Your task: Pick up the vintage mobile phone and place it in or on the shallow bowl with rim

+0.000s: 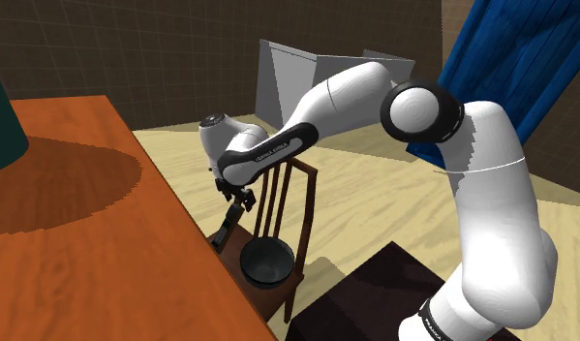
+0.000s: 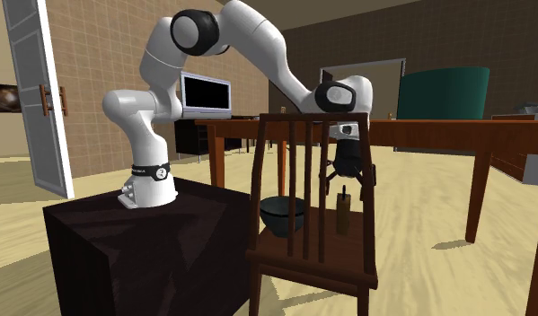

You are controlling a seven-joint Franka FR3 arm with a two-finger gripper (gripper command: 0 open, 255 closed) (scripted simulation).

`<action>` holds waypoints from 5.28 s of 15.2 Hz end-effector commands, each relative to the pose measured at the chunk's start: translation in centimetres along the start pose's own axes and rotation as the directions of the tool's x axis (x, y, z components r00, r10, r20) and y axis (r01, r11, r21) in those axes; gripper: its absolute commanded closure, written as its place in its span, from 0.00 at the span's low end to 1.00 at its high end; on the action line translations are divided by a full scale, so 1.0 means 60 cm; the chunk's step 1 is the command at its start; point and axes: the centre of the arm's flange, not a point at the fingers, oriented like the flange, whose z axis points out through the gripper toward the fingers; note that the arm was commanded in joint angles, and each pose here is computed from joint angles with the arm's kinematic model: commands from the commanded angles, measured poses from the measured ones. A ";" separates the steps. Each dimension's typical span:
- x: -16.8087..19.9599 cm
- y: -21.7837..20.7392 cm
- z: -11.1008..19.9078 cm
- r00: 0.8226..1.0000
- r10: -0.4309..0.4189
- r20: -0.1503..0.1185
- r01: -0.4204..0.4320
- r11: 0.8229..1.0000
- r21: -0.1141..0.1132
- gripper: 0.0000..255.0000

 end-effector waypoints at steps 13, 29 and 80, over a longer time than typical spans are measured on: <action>-0.001 -0.001 0.033 1.000 0.001 0.000 -0.001 1.000 0.000 1.00; 0.019 0.006 -0.044 1.000 0.001 0.000 -0.001 1.000 0.000 1.00; 0.012 0.333 -0.191 1.000 0.001 0.000 -0.001 1.000 0.000 1.00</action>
